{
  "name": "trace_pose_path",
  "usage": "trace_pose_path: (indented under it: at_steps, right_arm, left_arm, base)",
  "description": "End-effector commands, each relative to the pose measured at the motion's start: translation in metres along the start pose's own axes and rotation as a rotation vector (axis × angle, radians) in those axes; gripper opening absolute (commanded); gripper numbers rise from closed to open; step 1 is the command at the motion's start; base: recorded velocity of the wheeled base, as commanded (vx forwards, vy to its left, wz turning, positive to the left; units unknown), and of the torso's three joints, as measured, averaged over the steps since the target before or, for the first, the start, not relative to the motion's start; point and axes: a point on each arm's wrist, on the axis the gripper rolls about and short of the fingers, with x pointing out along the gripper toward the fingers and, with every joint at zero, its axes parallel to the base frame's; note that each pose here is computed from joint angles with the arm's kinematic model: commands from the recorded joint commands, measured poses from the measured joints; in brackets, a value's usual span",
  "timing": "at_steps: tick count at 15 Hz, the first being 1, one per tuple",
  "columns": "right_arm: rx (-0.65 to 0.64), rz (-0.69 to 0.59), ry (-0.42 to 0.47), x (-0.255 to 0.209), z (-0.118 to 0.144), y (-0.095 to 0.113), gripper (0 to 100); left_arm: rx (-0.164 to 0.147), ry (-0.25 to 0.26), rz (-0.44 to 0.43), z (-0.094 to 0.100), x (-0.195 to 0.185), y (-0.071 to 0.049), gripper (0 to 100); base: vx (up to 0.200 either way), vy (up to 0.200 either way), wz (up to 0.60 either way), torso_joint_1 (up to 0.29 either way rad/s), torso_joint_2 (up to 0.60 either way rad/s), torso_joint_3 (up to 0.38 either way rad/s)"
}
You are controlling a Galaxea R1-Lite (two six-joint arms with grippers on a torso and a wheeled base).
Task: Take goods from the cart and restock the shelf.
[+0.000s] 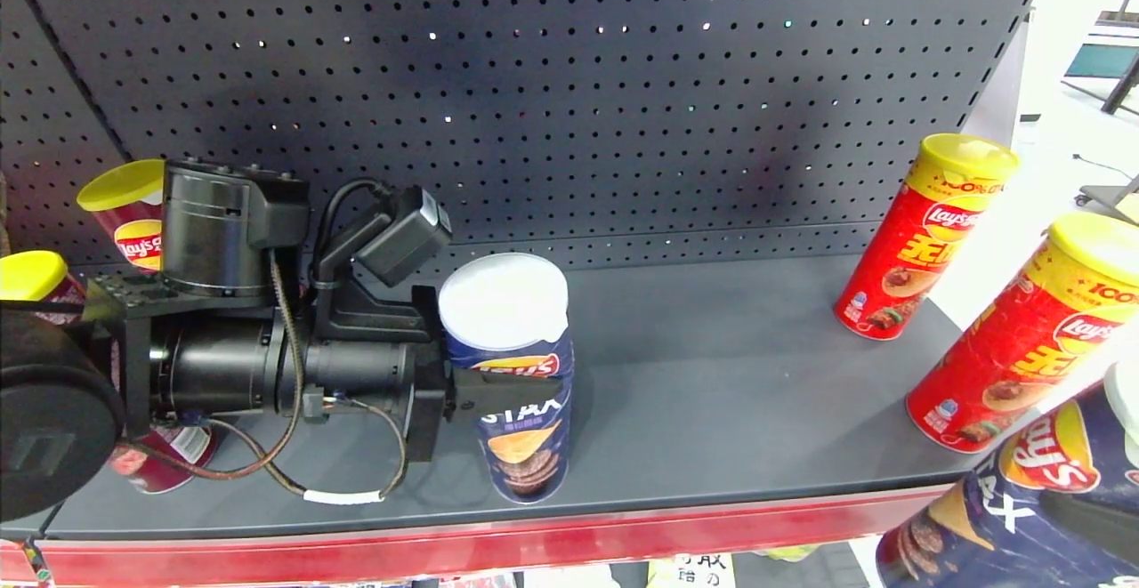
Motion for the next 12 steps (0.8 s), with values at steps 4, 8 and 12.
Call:
trace_pose_path:
  at_steps: [4, 8, 12]
  right_arm:
    - [0.001, 0.002, 0.003, 0.0004, -0.0003, 0.0000, 0]
    - [0.000, 0.001, 0.001, 0.0000, -0.0001, 0.0001, 0]
    - [0.000, -0.002, 0.001, 0.0002, 0.0002, -0.0002, 0]
  left_arm:
    - [0.001, 0.003, -0.008, -0.0015, -0.0001, -0.0030, 0]
    - [0.005, -0.009, -0.012, 0.0014, -0.0034, -0.0055, 0]
    - [-0.003, -0.002, -0.023, -0.0031, -0.0058, -0.0087, 0]
  base:
    - [0.000, 0.000, 0.00, 0.000, 0.00, 0.000]
    - [0.000, 0.000, 0.00, 0.000, 0.00, 0.000]
    - [0.000, 0.000, 0.00, 0.000, 0.00, 0.000]
